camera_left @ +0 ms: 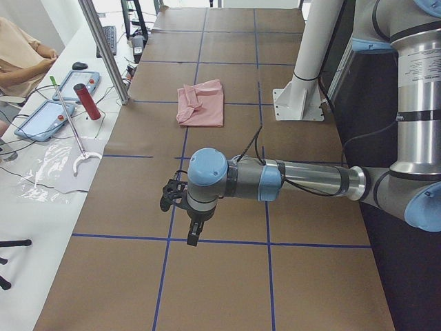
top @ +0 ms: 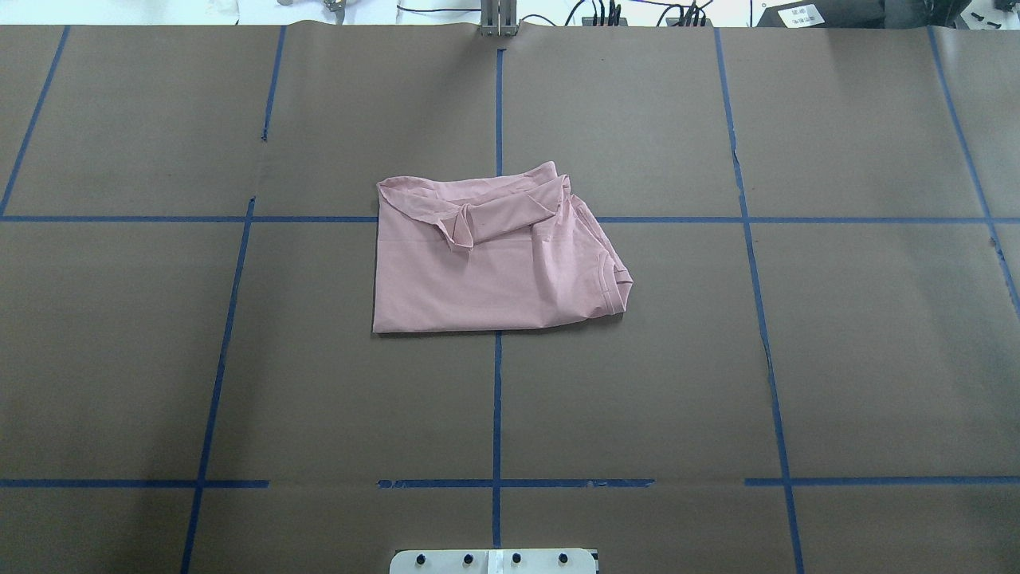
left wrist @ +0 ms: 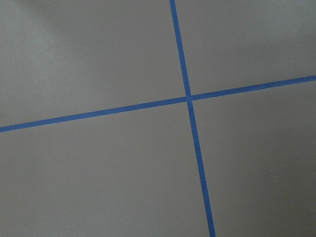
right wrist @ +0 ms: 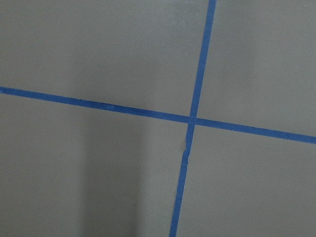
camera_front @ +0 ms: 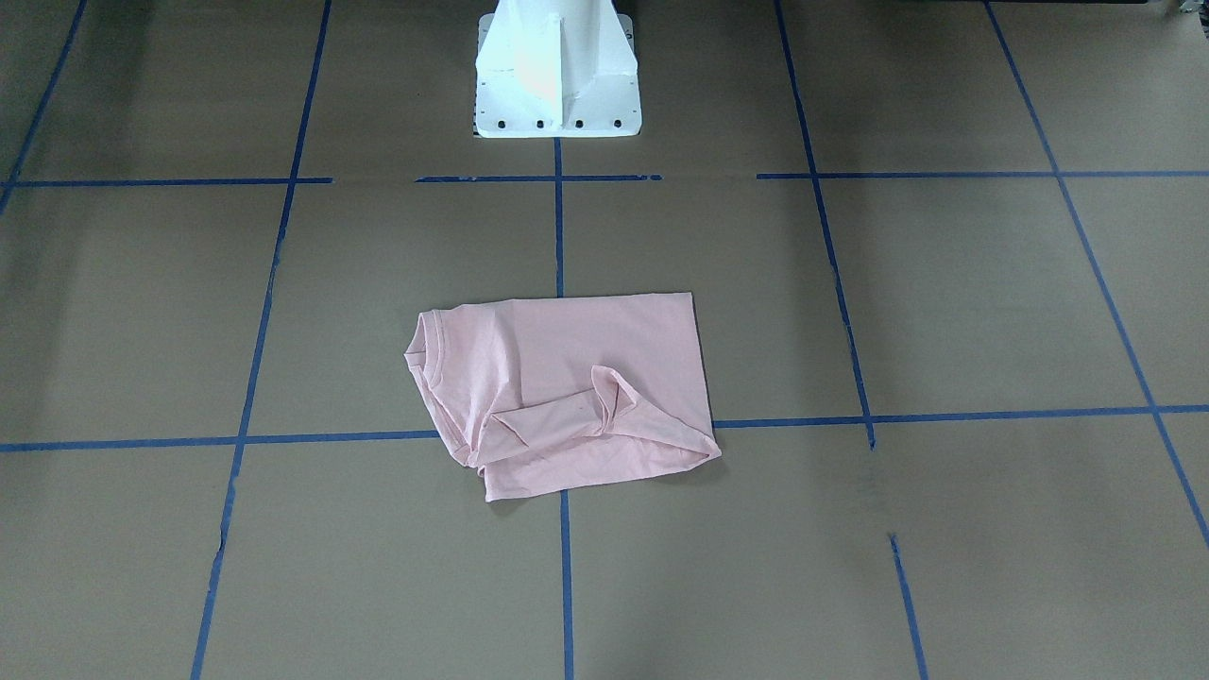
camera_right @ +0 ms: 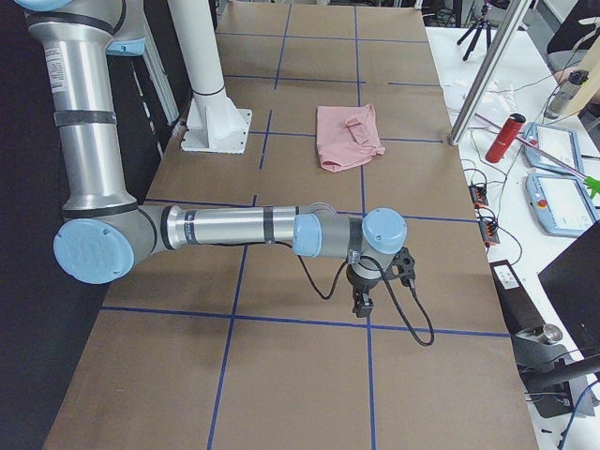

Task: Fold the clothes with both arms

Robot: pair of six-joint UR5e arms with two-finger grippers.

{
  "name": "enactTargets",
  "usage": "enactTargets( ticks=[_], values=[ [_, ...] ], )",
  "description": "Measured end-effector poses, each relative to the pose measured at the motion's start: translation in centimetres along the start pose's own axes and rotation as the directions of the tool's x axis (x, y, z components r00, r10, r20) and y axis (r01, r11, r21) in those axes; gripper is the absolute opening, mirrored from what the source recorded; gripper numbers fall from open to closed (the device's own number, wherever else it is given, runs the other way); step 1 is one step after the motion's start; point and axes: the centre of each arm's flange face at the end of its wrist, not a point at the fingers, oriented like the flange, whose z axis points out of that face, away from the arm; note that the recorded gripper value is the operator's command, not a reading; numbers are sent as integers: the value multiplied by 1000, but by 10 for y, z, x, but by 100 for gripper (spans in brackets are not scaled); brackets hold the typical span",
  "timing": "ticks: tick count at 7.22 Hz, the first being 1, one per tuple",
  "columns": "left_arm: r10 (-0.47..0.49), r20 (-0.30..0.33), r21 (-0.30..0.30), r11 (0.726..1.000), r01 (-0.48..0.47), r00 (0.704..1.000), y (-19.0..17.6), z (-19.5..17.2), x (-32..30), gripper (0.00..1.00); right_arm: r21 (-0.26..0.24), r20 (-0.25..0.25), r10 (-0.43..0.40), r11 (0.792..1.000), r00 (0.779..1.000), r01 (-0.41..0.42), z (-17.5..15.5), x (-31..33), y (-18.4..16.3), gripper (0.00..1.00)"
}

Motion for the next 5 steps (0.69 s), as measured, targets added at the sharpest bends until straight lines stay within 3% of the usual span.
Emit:
enactTargets(
  ticks=[5],
  values=[
    [-82,2,5,997,82,997,-10,6,19,100,-7,18,1,1000,1000,-1,6,-3,1,100]
  ],
)
